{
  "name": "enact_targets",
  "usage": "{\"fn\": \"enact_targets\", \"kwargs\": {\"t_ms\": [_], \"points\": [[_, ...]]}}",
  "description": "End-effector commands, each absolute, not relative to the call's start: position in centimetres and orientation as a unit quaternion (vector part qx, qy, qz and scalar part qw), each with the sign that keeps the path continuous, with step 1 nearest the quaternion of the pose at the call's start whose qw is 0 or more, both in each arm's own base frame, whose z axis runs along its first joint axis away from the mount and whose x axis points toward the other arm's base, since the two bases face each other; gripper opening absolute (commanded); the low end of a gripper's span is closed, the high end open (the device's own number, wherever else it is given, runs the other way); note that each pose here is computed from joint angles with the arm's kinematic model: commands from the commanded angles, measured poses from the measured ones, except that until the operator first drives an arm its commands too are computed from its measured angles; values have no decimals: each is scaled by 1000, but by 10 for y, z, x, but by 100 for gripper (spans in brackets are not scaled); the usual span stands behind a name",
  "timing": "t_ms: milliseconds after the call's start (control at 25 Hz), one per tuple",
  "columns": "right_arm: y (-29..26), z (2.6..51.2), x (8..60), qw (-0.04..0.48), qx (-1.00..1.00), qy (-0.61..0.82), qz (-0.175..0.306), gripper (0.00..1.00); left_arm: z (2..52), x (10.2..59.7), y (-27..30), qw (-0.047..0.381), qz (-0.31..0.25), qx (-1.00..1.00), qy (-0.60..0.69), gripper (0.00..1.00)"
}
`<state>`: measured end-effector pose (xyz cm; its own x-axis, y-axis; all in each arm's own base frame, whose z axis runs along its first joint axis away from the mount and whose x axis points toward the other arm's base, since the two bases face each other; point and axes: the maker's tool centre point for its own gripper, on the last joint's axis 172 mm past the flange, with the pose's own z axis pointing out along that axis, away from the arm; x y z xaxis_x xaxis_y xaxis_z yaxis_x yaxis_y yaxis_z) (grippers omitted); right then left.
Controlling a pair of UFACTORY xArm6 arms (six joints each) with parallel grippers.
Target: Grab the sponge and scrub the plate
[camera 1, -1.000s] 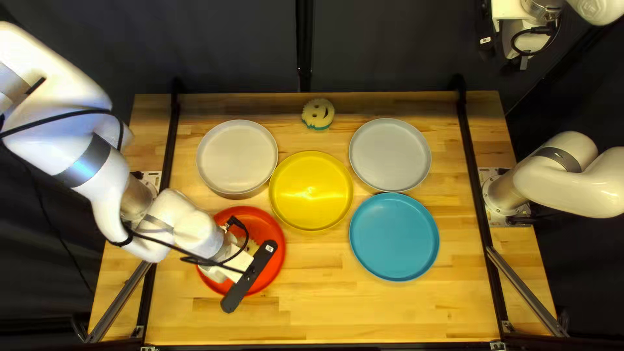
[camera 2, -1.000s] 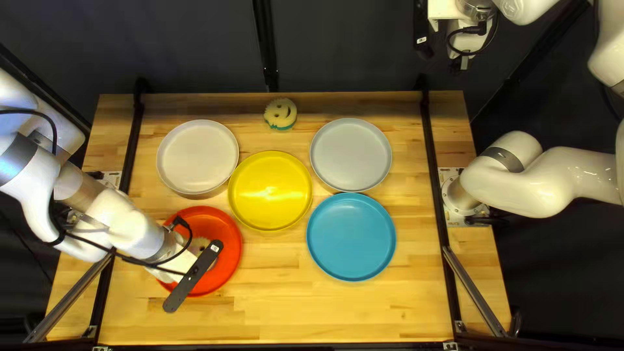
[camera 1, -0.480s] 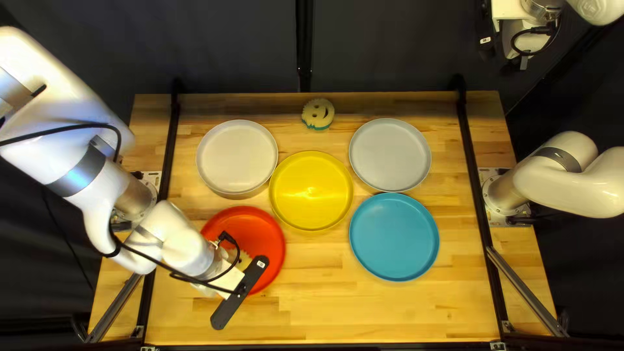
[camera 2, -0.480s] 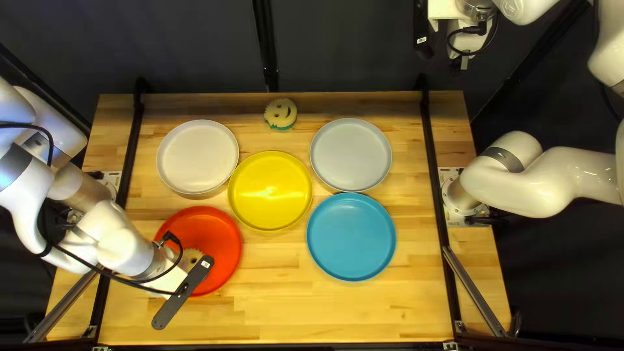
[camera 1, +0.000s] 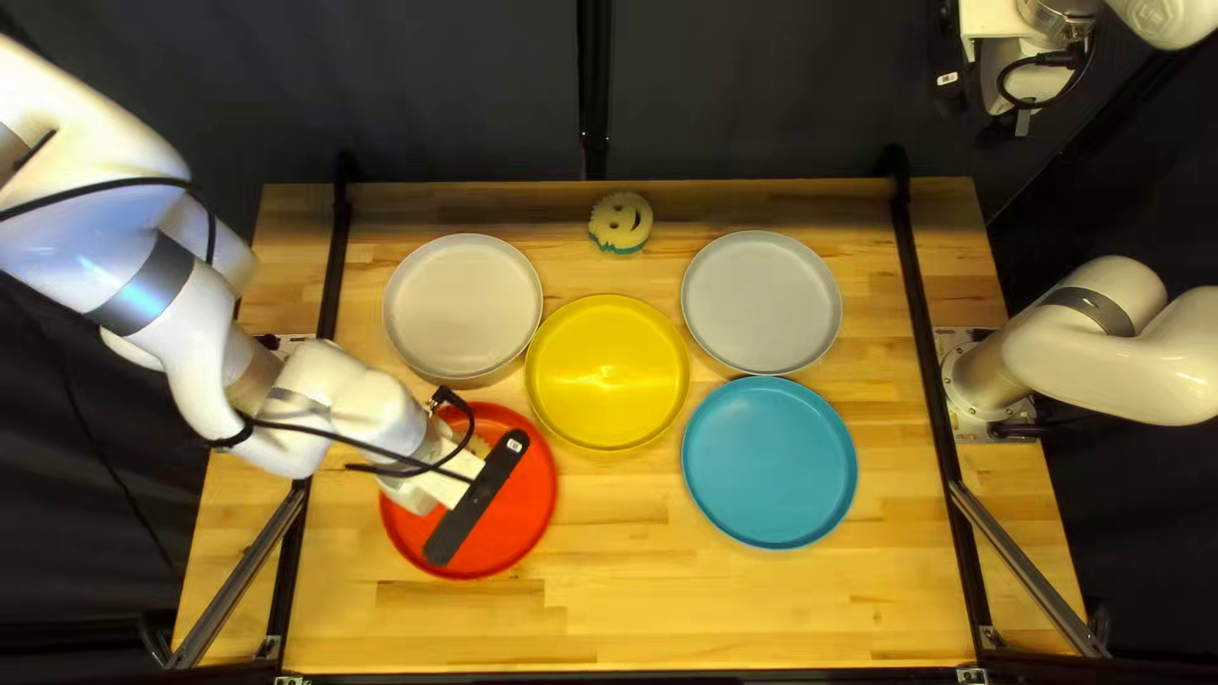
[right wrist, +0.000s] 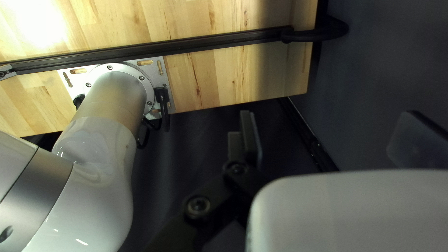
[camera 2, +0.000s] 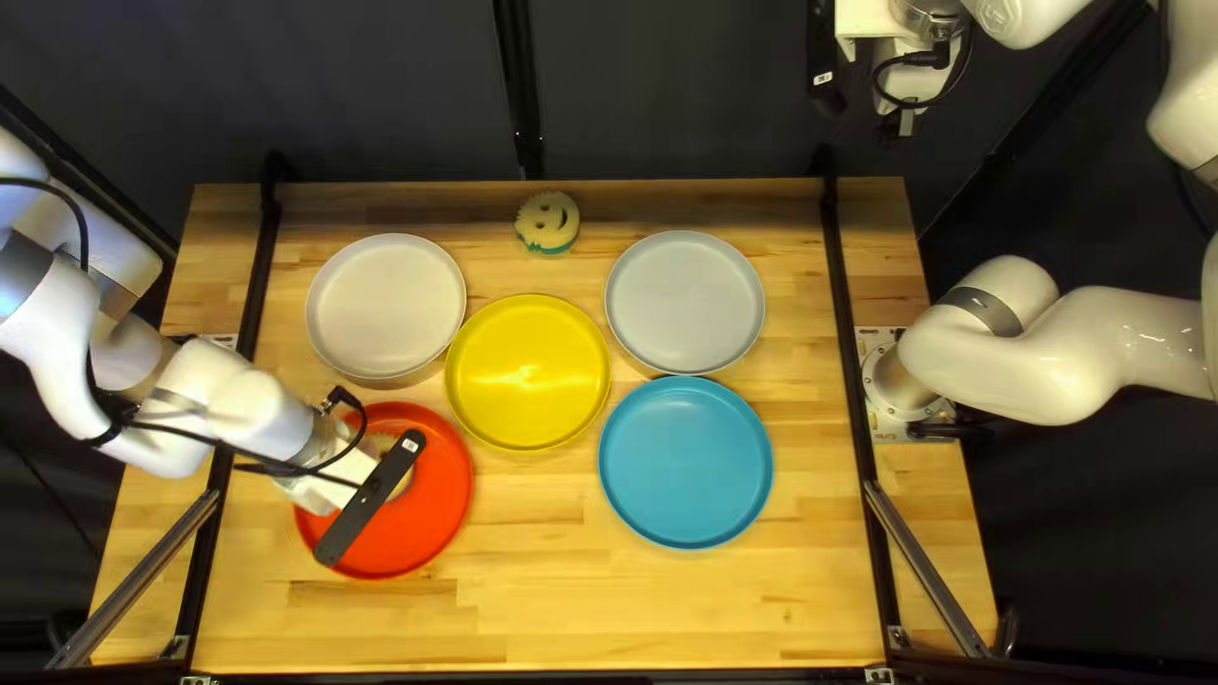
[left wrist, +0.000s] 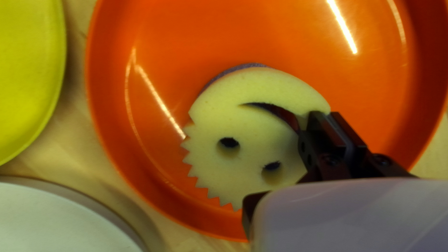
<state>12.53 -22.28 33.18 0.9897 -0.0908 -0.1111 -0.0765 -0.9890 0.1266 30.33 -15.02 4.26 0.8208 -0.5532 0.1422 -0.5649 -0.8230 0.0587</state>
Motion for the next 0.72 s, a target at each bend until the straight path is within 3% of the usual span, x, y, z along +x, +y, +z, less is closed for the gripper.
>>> {"fn": "enact_targets", "kwargs": {"t_ms": [40,440,720], "points": [[-223,332,125,61,996,-42,-58,100,44,317,-168,48,67,949,-305,0],[-223,332,125,61,996,-42,-58,100,55,342,-226,48,83,940,-327,0],[-223,332,125,61,996,-42,-58,100,74,333,-190,33,74,944,-319,0]]}}
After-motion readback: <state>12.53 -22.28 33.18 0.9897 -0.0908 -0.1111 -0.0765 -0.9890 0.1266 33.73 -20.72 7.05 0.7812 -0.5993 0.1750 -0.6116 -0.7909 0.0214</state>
